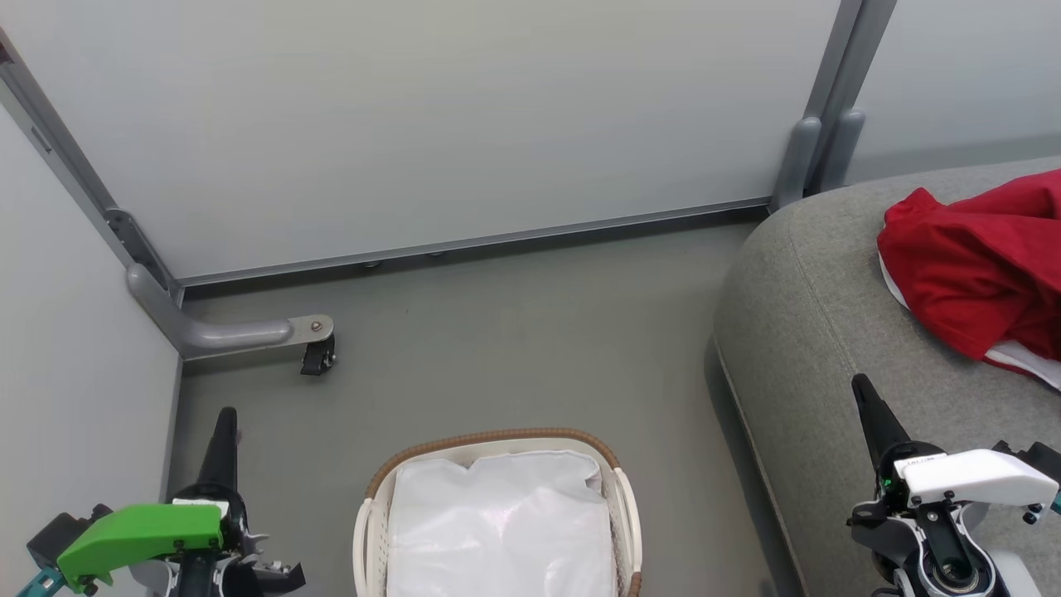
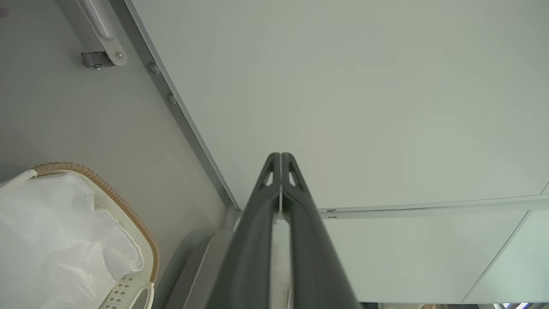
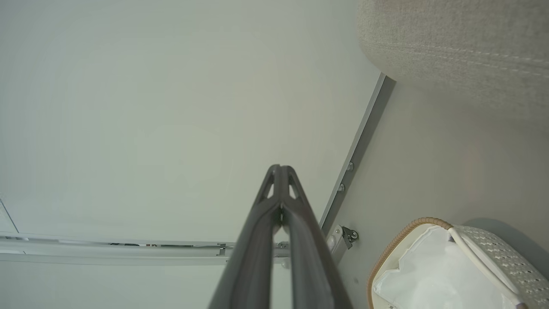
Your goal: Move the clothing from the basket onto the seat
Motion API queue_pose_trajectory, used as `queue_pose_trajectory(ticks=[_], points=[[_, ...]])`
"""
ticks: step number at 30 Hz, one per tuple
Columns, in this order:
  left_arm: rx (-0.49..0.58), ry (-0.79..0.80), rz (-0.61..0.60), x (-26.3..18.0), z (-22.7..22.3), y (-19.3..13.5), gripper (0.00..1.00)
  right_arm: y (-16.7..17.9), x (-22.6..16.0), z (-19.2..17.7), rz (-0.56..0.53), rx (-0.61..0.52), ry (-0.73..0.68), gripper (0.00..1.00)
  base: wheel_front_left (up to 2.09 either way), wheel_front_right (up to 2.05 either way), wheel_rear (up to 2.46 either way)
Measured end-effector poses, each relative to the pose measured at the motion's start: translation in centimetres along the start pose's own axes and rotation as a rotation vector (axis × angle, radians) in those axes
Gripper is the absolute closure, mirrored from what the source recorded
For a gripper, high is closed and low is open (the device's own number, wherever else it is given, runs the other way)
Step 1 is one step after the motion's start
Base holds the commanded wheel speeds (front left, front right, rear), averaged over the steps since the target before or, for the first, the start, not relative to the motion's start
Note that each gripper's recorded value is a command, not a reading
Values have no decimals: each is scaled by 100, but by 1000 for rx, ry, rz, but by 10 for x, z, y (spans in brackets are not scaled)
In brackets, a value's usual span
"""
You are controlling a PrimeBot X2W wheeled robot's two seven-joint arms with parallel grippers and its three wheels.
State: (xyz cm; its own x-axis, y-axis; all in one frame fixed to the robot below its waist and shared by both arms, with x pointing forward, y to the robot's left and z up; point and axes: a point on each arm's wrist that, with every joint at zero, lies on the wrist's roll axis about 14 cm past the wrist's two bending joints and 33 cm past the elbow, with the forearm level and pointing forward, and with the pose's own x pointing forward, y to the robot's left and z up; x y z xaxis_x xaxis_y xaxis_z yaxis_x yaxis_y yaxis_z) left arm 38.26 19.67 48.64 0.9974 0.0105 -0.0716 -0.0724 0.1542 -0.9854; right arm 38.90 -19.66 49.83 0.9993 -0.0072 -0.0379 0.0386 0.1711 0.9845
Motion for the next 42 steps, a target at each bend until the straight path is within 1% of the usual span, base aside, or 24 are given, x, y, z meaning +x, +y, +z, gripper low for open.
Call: queue_pose_trajectory(ticks=[26, 42], points=[[-161, 7, -58, 3, 5, -16, 100, 9, 1, 4, 38, 177, 6, 100, 0, 0, 0], [-162, 6, -61, 4, 5, -17, 100, 9, 1, 4, 39, 177, 5, 100, 0, 0, 0]])
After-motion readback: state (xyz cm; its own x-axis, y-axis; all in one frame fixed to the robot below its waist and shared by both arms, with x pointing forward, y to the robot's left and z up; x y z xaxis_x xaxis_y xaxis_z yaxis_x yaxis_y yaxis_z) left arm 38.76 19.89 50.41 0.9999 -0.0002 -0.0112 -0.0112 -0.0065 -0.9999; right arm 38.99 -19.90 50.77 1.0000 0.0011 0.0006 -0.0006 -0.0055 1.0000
